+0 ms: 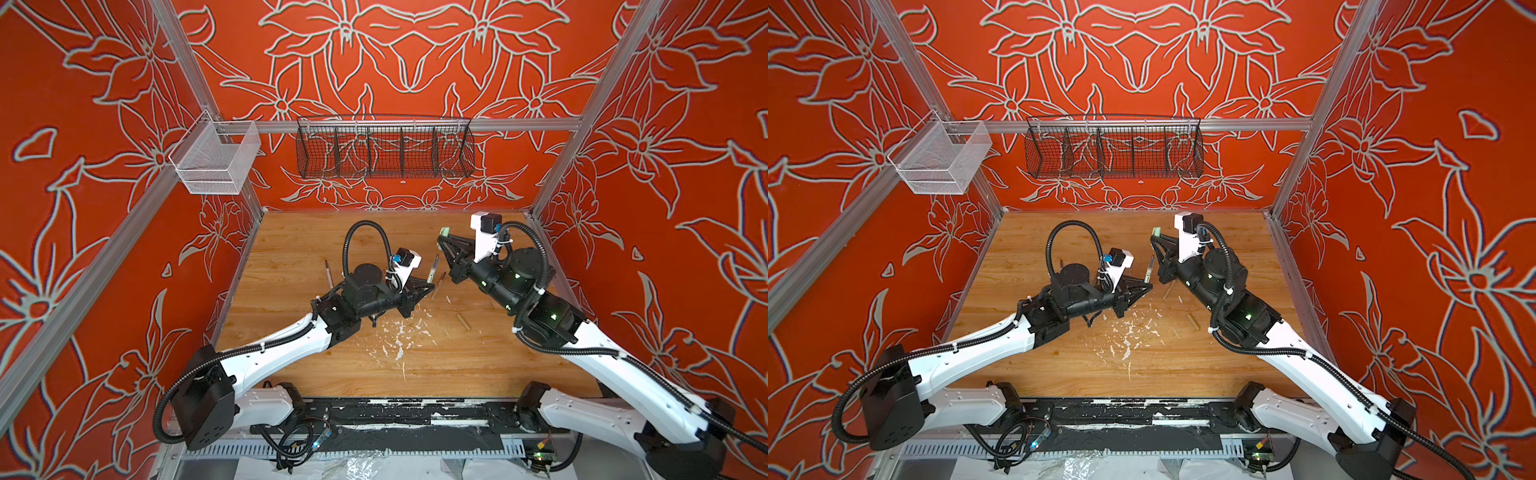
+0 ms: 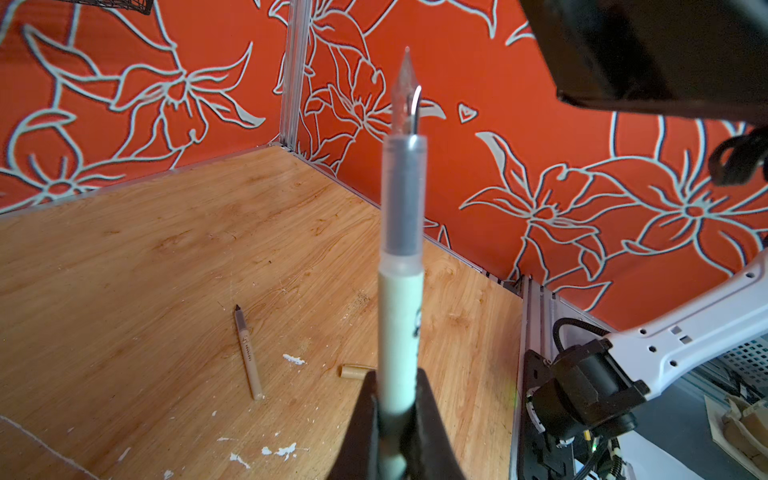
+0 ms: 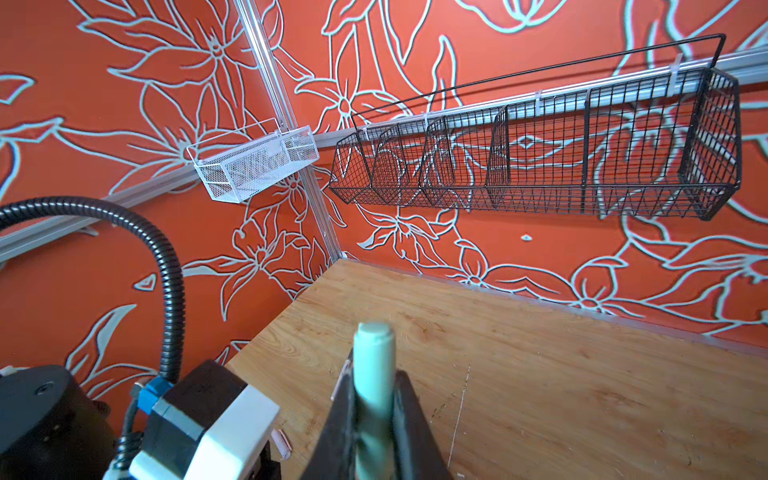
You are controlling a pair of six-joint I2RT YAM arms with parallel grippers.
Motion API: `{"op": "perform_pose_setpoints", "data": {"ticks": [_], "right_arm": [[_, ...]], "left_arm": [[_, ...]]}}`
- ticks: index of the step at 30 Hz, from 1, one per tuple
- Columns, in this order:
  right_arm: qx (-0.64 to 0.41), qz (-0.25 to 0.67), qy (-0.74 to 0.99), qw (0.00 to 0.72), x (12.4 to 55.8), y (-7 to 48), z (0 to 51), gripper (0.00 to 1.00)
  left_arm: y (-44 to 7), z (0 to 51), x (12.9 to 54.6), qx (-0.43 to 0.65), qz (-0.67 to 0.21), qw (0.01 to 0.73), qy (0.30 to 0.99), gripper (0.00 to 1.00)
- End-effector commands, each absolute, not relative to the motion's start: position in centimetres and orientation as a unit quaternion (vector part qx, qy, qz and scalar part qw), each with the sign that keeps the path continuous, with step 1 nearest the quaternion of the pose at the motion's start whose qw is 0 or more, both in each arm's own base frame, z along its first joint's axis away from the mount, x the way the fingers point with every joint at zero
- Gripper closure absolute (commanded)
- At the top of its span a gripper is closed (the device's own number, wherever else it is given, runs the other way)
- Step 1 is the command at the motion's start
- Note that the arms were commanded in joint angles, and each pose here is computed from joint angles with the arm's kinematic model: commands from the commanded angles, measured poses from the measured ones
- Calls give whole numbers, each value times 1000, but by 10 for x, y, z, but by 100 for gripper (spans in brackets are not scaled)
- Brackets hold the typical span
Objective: Insert the pens into the pen caps
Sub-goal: 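Lower the cap onto the pen tip held by the left gripper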
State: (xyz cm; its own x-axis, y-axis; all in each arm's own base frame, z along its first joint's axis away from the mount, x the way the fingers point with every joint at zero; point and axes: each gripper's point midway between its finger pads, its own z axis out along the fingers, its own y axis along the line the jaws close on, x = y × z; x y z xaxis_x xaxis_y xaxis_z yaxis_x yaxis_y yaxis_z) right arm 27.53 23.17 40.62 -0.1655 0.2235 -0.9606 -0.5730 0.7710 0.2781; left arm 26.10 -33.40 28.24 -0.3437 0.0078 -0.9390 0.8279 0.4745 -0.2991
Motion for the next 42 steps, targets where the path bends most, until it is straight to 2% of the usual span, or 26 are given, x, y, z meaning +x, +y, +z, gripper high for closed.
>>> {"op": "perform_pose_setpoints", "data": {"ticks": [1,42], "right_arm": [[-121,323,699,627,271,231,402,88],[-108,368,722,576,265,241,371,86]], "left_arm": [[-335,301,261,297,-430,506,687,100],[-325,306,266,264,-429,538,676,100]]}}
